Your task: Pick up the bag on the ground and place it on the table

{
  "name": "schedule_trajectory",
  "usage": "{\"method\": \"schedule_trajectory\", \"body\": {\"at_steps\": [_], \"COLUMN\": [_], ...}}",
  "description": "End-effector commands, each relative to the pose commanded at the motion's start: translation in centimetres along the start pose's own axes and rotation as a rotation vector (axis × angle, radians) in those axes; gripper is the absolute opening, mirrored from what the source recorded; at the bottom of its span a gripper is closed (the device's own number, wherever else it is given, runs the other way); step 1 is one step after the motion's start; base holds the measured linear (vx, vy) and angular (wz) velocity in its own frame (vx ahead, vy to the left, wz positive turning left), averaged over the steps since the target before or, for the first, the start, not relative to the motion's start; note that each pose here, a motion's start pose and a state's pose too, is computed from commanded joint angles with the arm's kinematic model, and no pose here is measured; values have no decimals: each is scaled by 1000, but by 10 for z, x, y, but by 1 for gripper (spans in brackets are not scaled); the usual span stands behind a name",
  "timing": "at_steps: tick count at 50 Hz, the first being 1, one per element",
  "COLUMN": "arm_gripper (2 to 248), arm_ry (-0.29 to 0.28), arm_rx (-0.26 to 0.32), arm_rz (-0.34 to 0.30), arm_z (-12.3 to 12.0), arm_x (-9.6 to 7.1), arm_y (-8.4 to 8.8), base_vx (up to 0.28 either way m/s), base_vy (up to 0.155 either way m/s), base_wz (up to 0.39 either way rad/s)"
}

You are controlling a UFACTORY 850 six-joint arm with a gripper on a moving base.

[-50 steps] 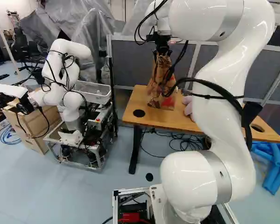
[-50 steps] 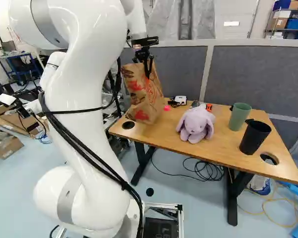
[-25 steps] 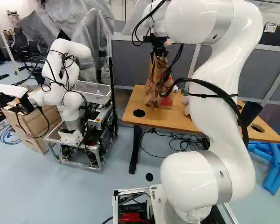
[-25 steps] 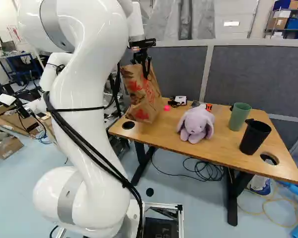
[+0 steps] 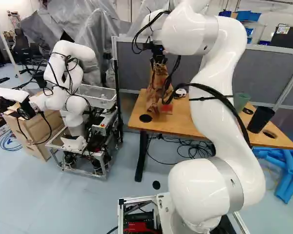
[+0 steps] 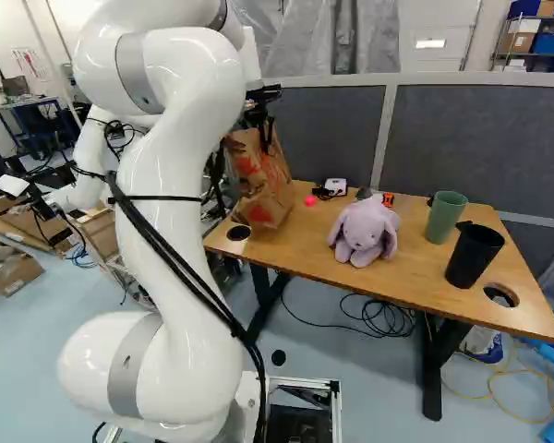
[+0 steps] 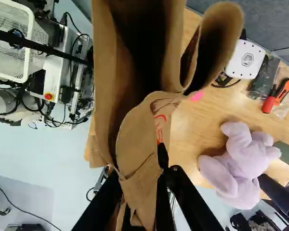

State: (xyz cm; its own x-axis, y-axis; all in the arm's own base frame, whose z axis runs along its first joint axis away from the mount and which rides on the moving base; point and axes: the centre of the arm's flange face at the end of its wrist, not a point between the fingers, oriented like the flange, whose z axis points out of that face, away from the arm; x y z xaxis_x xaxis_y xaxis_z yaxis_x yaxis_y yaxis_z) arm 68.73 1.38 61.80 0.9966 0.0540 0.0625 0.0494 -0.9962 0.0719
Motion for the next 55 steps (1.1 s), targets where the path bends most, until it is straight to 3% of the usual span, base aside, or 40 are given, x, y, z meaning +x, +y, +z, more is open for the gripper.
{"method": "schedule_trajectory", "body": {"at_steps": [16,42,43,47,48,53,54,55], "arm_gripper": [25,29,58,58,94,94,128,128], "arm_ry": [-14,-15,-15,-15,-15,-15,-15,-15], "arm_rx": [1,1,1,1,1,1,1,1], "arm_rz": [-5,-5,-5,-5,-5,-5,-5,-5], "arm_z": [25,29,29,29,29,29,29,29], "arm_x": [20,24,24,24,24,24,24,23], "arm_y": [-4,-4,-4,-4,-4,-4,-4,-4], "base_vx": [0,0,0,0,0,0,0,0], "base_vy": [0,0,0,0,0,0,0,0], "base_wz": [0,0,0,0,0,0,0,0]}}
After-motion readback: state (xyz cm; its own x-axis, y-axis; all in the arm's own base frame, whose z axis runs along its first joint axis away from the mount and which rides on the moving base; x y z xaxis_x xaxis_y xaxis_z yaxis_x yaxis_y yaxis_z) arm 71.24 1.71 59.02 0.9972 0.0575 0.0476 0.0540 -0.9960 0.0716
